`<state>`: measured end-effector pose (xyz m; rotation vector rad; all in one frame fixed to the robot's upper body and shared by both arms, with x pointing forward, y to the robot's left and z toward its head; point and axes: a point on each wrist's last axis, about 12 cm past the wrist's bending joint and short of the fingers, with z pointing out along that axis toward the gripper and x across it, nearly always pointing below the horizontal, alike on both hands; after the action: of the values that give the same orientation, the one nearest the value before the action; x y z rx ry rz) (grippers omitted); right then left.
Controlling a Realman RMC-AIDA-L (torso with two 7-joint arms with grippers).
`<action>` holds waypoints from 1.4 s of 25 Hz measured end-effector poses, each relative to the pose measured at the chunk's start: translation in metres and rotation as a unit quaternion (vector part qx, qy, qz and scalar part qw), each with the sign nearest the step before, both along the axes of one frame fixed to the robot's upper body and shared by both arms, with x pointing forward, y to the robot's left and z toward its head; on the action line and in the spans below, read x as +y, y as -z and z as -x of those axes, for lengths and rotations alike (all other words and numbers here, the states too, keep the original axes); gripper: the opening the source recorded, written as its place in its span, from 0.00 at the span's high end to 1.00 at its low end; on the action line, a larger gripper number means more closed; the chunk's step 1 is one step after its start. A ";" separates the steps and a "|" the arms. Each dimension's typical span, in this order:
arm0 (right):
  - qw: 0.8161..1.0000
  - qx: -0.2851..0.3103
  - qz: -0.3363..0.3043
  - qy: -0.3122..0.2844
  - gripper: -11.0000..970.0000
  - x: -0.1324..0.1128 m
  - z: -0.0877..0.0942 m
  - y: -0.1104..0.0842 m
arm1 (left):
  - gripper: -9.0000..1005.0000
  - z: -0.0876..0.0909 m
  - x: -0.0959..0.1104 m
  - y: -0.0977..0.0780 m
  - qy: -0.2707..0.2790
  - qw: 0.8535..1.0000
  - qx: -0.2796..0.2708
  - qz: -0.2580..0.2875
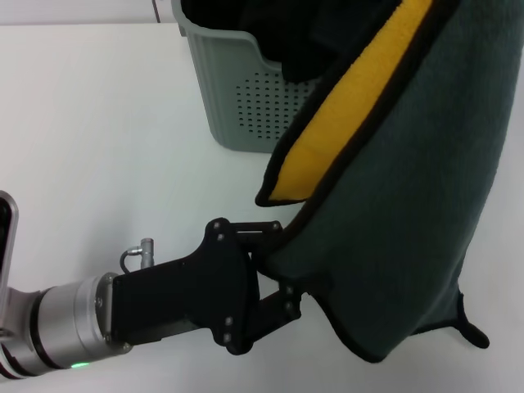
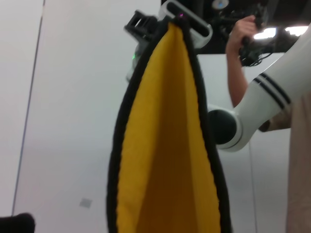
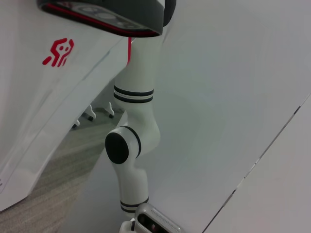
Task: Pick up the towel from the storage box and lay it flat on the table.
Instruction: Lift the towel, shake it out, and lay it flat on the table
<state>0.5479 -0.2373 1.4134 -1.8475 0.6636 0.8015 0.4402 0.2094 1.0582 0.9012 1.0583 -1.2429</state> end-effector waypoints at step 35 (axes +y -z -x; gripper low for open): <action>1.000 -0.003 0.005 0.025 0.99 -0.020 0.008 0.002 | 0.69 0.006 0.020 0.005 -0.089 0.996 -0.006 0.012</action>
<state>0.5397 -0.2578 1.4111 -1.8342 0.7100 0.7610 0.4344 0.2291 1.0532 0.7770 1.0874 -1.0984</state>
